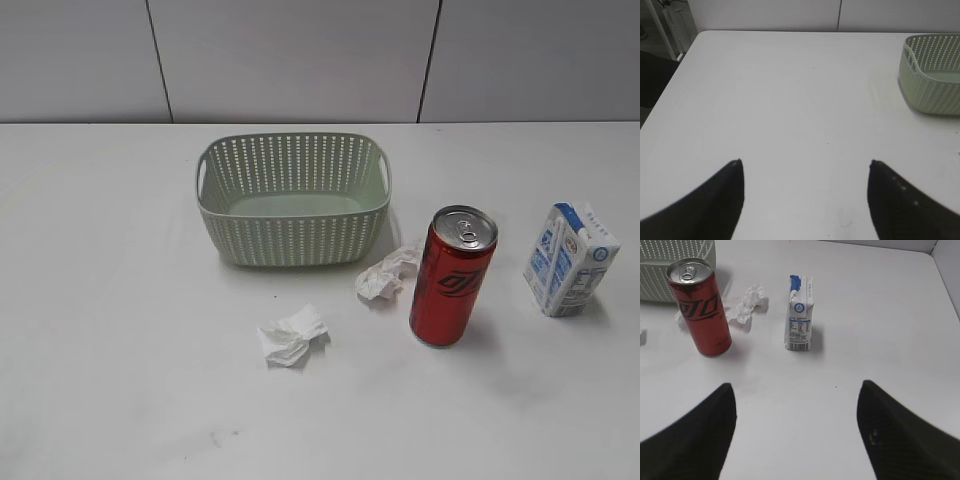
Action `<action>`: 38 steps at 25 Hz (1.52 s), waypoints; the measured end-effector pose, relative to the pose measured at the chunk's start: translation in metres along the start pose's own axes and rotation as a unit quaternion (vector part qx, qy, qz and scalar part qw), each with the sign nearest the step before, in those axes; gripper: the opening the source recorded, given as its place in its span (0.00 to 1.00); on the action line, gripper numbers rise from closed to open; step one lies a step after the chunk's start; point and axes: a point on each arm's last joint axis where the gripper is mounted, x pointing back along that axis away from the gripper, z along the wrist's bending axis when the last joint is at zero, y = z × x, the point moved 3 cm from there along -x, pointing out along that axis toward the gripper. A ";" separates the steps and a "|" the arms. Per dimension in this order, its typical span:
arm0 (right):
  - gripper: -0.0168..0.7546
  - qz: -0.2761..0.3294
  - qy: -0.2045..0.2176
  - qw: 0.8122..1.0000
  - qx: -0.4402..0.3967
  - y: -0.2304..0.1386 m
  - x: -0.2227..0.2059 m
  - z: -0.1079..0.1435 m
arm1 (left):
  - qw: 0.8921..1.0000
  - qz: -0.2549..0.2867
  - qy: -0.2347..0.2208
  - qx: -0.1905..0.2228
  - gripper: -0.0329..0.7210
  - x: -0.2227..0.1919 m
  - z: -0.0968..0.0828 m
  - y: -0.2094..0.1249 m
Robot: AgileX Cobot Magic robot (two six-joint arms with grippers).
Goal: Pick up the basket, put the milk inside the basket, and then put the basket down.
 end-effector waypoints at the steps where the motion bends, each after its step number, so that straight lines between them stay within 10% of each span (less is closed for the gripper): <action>1: 0.79 0.000 0.000 1.000 0.000 0.000 0.000 0.000 | 1.000 0.000 0.000 0.000 0.82 0.000 0.000 0.000; 25: 0.79 0.000 0.003 1.000 -0.002 0.000 0.000 0.001 | 0.998 -0.025 -0.041 0.031 0.82 -0.005 -0.009 0.029; 38: 0.79 0.000 0.003 1.000 -0.002 0.000 0.000 0.001 | 0.993 0.111 -0.038 0.028 0.80 -0.089 -0.003 0.110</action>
